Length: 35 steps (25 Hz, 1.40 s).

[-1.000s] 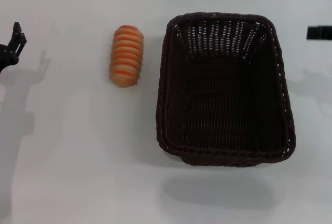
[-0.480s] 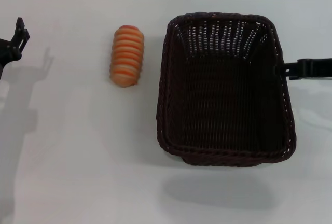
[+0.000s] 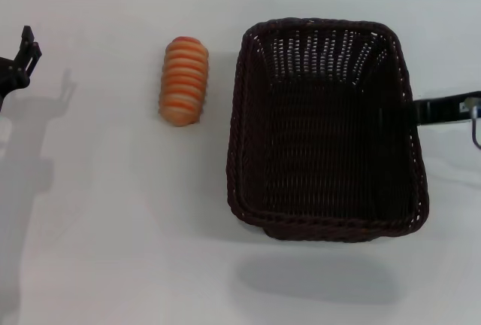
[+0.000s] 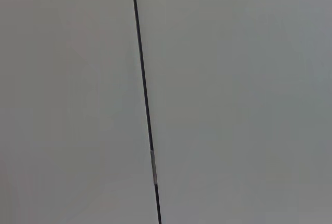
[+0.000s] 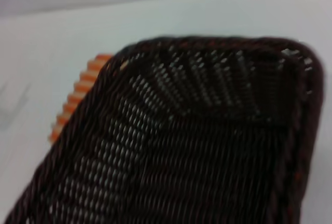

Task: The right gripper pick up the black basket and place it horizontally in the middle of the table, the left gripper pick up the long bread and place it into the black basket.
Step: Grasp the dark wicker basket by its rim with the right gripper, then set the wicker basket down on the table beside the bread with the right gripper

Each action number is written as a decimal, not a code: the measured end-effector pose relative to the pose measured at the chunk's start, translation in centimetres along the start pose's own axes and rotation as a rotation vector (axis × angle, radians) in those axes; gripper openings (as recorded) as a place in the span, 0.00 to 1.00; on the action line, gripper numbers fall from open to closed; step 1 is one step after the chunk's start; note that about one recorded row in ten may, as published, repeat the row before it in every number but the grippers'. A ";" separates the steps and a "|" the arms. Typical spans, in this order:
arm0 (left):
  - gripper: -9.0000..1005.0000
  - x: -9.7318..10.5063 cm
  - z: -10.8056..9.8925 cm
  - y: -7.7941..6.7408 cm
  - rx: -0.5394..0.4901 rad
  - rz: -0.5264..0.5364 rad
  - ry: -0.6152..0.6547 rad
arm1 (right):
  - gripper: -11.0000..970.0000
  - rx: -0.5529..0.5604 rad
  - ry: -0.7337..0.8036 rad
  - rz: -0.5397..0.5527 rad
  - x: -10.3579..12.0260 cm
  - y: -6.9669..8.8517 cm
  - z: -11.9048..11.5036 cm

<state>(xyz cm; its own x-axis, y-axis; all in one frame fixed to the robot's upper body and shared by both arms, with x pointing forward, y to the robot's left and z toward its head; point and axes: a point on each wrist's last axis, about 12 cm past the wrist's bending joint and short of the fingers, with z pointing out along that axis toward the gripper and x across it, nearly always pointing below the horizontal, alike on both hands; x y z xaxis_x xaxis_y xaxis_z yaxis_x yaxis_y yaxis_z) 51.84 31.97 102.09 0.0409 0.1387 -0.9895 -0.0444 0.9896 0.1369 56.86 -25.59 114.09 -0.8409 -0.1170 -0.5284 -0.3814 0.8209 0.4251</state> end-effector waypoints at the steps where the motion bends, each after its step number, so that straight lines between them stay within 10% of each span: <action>1: 0.86 0.0 0.0 0.0 0.000 0.000 0.000 | 0.76 0.001 0.011 -0.034 0.1 0.1 0.2; 8: 0.86 0.0 0.1 0.1 -0.002 0.001 -0.002 | 0.72 -0.005 0.038 -0.094 0.1 0.6 1.1; 17: 0.86 -0.1 0.1 0.1 -0.003 0.003 -0.002 | 0.36 -0.006 -0.001 -0.160 -0.7 1.7 -0.4; 35: 0.85 -0.3 0.4 -0.5 0.015 -0.007 -0.014 | 0.22 -0.082 0.209 -0.725 -4.6 7.4 -0.9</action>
<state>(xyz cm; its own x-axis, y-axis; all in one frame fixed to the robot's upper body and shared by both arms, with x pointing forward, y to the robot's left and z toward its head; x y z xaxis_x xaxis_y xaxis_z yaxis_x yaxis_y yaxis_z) 52.21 31.43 102.35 0.0548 0.1321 -0.9897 -0.0287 0.9910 0.1307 57.54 -19.53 120.32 -0.4206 -0.7216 -0.5499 -0.8869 0.4546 0.0818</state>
